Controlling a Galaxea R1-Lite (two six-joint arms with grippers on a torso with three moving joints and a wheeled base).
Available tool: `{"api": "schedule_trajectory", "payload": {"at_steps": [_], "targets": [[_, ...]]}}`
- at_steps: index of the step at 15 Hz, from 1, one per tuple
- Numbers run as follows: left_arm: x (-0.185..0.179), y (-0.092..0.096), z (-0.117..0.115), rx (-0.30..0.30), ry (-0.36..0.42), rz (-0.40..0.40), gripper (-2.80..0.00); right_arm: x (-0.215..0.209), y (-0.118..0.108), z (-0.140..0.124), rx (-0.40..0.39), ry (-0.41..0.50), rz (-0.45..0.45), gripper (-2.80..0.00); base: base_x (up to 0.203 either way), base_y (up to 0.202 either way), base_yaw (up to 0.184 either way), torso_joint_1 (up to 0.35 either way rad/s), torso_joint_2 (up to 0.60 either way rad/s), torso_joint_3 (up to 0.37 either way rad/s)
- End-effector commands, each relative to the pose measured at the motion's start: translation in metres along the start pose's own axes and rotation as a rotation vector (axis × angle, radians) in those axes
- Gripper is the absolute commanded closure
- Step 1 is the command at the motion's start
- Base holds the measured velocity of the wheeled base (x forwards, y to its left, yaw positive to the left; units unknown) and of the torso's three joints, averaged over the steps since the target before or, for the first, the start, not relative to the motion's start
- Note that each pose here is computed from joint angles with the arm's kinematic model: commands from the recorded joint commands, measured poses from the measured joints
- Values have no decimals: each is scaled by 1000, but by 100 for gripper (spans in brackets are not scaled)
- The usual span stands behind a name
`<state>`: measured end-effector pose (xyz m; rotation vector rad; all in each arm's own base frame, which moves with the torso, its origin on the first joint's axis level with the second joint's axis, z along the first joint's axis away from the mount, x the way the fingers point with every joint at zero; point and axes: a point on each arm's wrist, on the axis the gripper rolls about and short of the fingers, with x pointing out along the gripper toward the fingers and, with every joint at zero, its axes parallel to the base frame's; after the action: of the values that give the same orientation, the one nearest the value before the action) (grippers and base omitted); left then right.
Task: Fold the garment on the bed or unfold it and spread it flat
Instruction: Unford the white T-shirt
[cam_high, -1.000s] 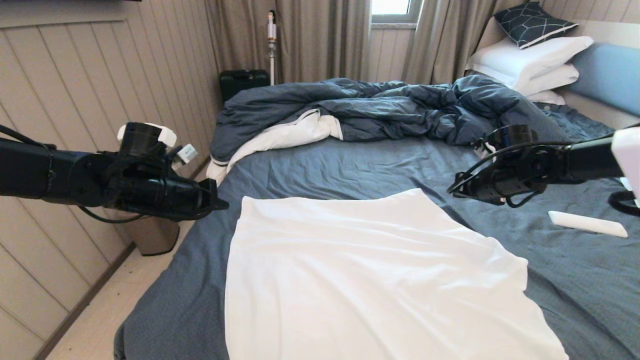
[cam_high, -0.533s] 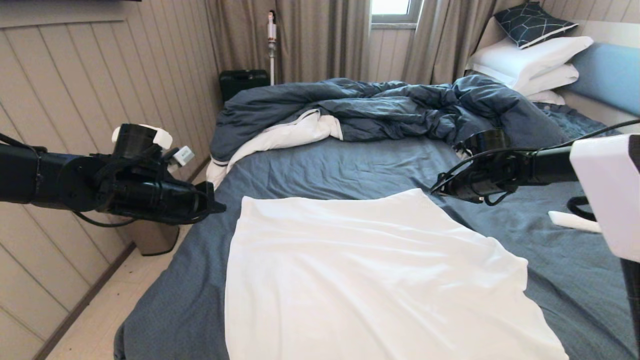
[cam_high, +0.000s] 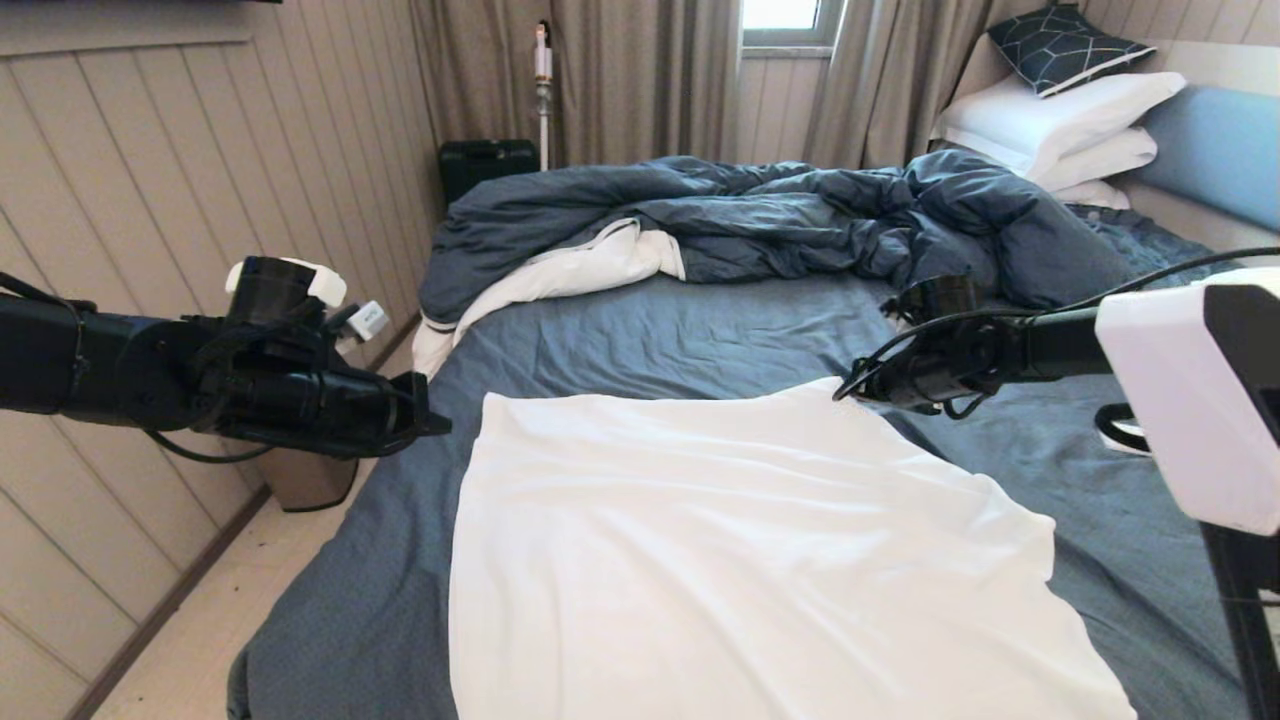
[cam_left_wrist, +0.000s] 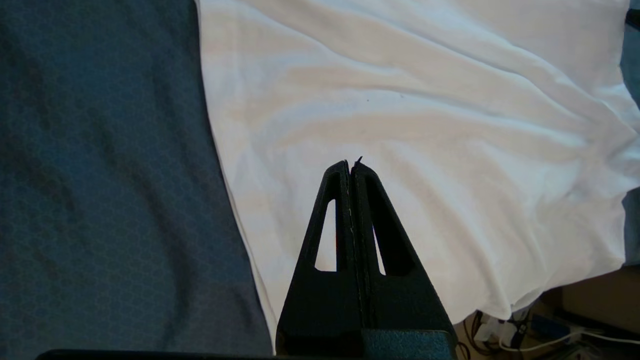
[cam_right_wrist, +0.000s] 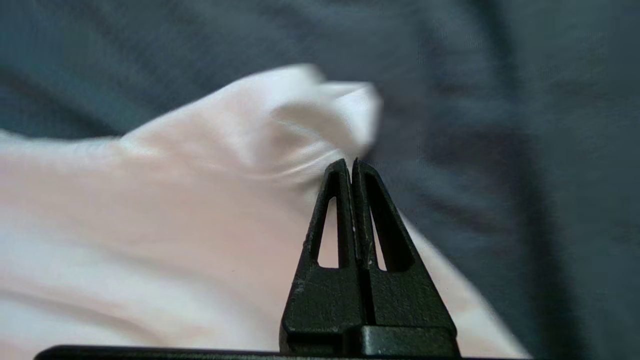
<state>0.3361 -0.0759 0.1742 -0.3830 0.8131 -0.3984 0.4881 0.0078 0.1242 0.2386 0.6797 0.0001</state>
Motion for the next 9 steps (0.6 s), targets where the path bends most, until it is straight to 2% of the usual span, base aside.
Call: {"api": "schedule_trajectory", "payload": {"at_steps": [1,6,9], "targets": [[2,1,-1,-5,7,1,0,12,11,-11,-16,31,6,0,0,0,0,0,0,0],[4,3,-4,-10,20,4,0,22,35,-35,-55,97,6,0,0,0,0,0,0,0],[7,4,-3,-13,24,4,0,18,44,-56,-86,169,12,0,0,0,0,0,0,0]]}}
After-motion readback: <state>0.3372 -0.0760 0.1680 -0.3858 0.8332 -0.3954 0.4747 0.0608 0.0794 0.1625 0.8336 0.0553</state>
